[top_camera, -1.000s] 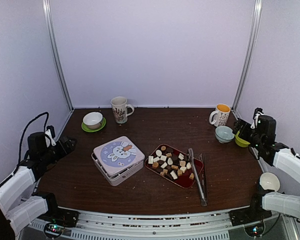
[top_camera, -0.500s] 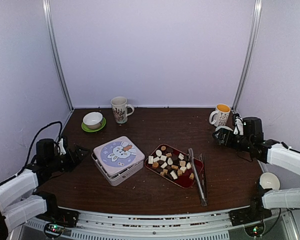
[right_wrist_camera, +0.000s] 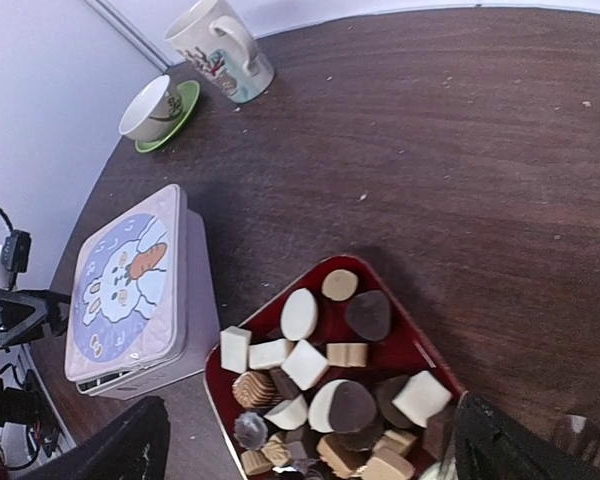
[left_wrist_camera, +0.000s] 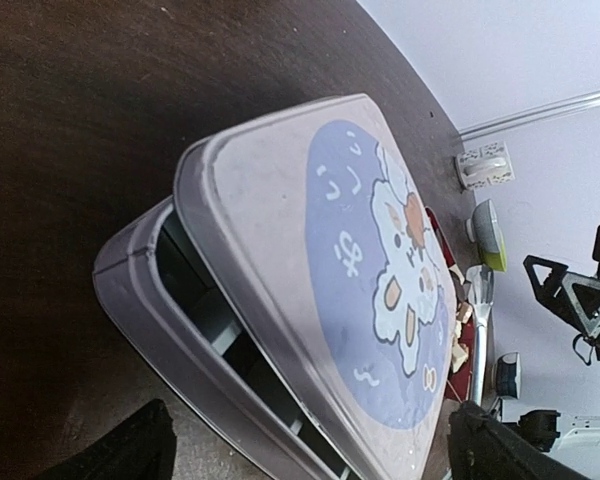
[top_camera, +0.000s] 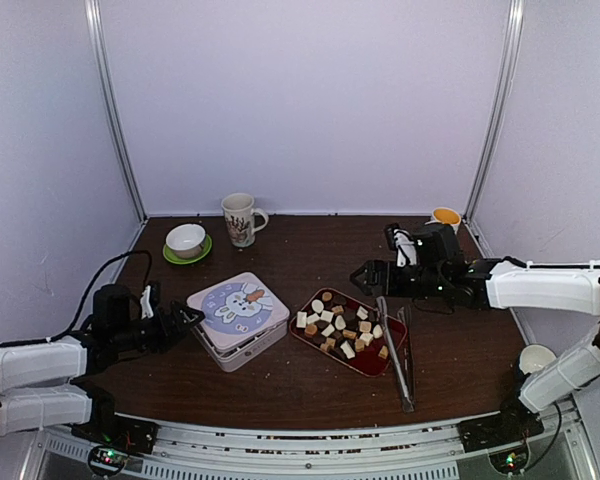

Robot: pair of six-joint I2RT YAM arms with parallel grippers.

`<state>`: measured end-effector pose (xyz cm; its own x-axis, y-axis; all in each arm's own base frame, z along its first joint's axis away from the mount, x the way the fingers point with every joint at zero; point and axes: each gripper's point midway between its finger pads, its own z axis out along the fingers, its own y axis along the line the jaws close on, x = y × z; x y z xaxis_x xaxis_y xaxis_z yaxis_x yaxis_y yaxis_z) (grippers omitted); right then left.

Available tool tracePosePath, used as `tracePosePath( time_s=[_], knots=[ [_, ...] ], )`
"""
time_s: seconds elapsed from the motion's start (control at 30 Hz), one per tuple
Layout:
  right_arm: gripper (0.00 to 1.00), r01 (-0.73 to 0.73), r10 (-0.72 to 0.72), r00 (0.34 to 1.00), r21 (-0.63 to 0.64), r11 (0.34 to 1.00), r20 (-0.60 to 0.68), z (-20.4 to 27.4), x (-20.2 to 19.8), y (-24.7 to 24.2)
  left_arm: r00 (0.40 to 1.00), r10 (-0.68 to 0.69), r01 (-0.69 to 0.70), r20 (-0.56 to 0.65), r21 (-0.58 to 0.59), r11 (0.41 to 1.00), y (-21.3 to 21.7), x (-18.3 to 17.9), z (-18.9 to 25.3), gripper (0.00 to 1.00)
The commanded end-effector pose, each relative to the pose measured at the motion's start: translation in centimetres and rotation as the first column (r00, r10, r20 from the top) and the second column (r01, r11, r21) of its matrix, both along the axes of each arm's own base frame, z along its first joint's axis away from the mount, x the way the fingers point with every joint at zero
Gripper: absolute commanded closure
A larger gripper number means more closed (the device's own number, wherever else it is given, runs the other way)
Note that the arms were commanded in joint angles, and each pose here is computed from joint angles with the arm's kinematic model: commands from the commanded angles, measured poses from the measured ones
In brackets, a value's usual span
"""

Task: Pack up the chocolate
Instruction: Move the packing box to the center of the board.

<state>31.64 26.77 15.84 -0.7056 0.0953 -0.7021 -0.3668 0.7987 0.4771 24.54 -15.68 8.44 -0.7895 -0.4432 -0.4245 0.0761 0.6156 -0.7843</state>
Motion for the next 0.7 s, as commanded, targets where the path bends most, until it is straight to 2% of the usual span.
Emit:
tracePosePath(
  time_s=[0.0, 0.37, 0.67],
  knots=[
    [0.0, -0.059, 0.06, 0.998, 0.063, 0.996, -0.007, 1.0, -0.2, 4.0, 0.995, -0.047, 0.052, 0.091, -0.049, 0.997, -1.4, 0.7, 1.4, 0.02],
    [0.0, -0.188, 0.198, 0.978, 0.133, 0.973, -0.069, 0.5, -1.9, 11.2, 0.99, -0.083, 0.09, 0.116, -0.056, 0.994, -2.5, 1.7, 2.0, 0.02],
    [0.01, -0.226, 0.25, 0.961, 0.182, 0.957, -0.121, -0.1, -2.1, 15.0, 0.989, -0.082, 0.093, 0.124, -0.085, 0.992, -3.1, 2.9, 2.1, 0.02]
  ],
)
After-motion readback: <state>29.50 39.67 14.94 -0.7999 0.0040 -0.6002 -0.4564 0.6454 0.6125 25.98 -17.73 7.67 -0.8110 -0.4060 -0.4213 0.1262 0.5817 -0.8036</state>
